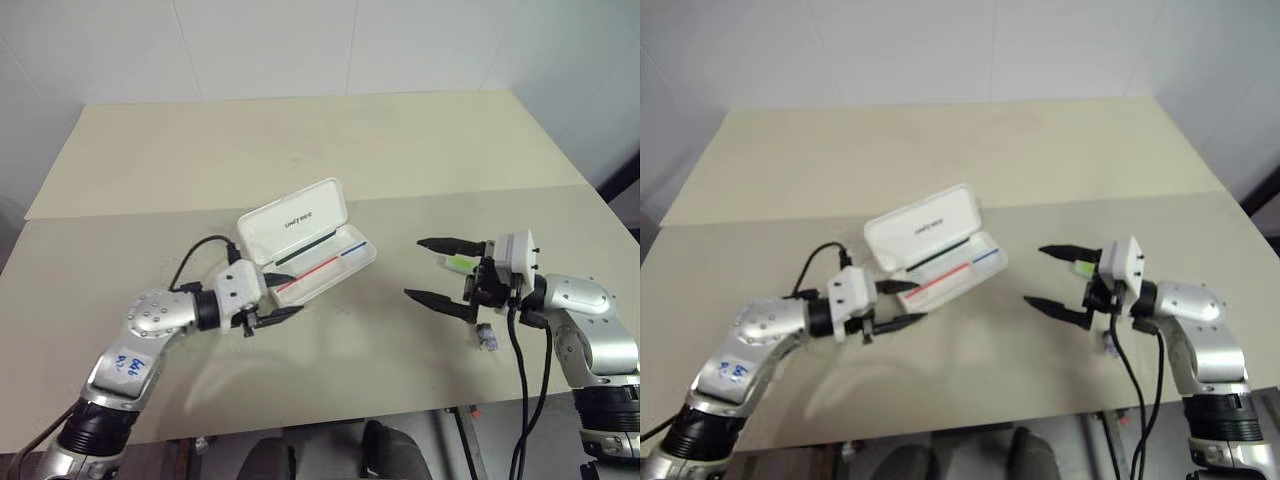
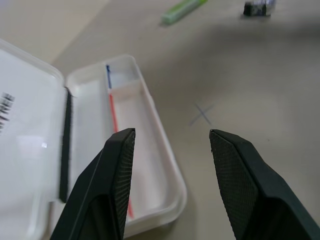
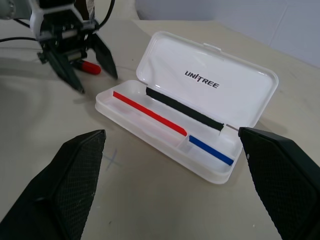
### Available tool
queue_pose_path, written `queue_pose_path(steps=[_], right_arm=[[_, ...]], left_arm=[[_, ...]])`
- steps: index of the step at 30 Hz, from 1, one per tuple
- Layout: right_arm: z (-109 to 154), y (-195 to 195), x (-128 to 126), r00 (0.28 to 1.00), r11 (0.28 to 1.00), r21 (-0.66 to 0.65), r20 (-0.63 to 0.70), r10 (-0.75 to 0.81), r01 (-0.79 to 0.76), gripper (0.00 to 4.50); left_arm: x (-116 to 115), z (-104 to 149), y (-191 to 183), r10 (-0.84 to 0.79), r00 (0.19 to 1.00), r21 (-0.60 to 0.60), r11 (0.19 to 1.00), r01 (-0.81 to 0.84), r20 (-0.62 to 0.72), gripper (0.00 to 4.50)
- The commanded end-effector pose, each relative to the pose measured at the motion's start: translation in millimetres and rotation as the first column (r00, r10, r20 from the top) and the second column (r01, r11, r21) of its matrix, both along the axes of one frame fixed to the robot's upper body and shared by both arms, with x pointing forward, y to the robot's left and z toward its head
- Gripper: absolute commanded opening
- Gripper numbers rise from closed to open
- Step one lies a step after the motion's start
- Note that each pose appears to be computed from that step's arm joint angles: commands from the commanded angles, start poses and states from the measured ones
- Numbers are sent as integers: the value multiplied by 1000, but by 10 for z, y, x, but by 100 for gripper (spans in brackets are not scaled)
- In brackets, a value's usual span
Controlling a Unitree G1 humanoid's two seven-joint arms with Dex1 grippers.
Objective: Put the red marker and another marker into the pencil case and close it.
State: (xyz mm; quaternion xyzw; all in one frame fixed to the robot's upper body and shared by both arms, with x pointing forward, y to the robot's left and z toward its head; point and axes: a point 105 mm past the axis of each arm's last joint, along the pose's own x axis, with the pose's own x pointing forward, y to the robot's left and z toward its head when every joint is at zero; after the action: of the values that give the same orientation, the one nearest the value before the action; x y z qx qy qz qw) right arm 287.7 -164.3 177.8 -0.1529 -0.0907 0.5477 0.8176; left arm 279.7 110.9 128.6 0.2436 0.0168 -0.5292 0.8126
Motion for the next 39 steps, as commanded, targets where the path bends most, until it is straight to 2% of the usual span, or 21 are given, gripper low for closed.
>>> queue_pose_path(steps=[1, 11, 17, 23, 26, 31, 32, 39], right_arm=[[116, 66, -77, 999, 1000, 13, 44, 20, -20, 450], [218, 79, -143, 998, 998, -21, 37, 60, -60, 450], [279, 14, -188, 992, 987, -103, -16, 125, -126, 450], [353, -184, -149, 995, 980, -174, -19, 97, -99, 450], [371, -211, -143, 996, 979, -184, -14, 89, -90, 450], [397, -169, -168, 996, 979, -181, -4, 92, -91, 450], [398, -165, -170, 996, 979, -181, -3, 92, -91, 450], [396, -143, -179, 996, 979, -181, -1, 92, -91, 450]], left_arm=[[71, 22, -38, 31, 999, 43, 999, -32, 29, 249], [138, -110, -209, 13, 998, 115, 993, -6, -61, 249], [245, -176, -161, 69, 990, 185, 982, -45, -124, 249], [306, -226, -127, 112, 980, 222, 972, -74, -165, 249], [301, -232, -148, 108, 978, 215, 974, -68, -178, 197], [274, -265, -222, 78, 979, 221, 975, -36, -186, 31], [269, -268, -232, 70, 981, 223, 974, -28, -182, 9], [197, -359, -190, -5, 988, 264, 963, 47, -156, 2]])
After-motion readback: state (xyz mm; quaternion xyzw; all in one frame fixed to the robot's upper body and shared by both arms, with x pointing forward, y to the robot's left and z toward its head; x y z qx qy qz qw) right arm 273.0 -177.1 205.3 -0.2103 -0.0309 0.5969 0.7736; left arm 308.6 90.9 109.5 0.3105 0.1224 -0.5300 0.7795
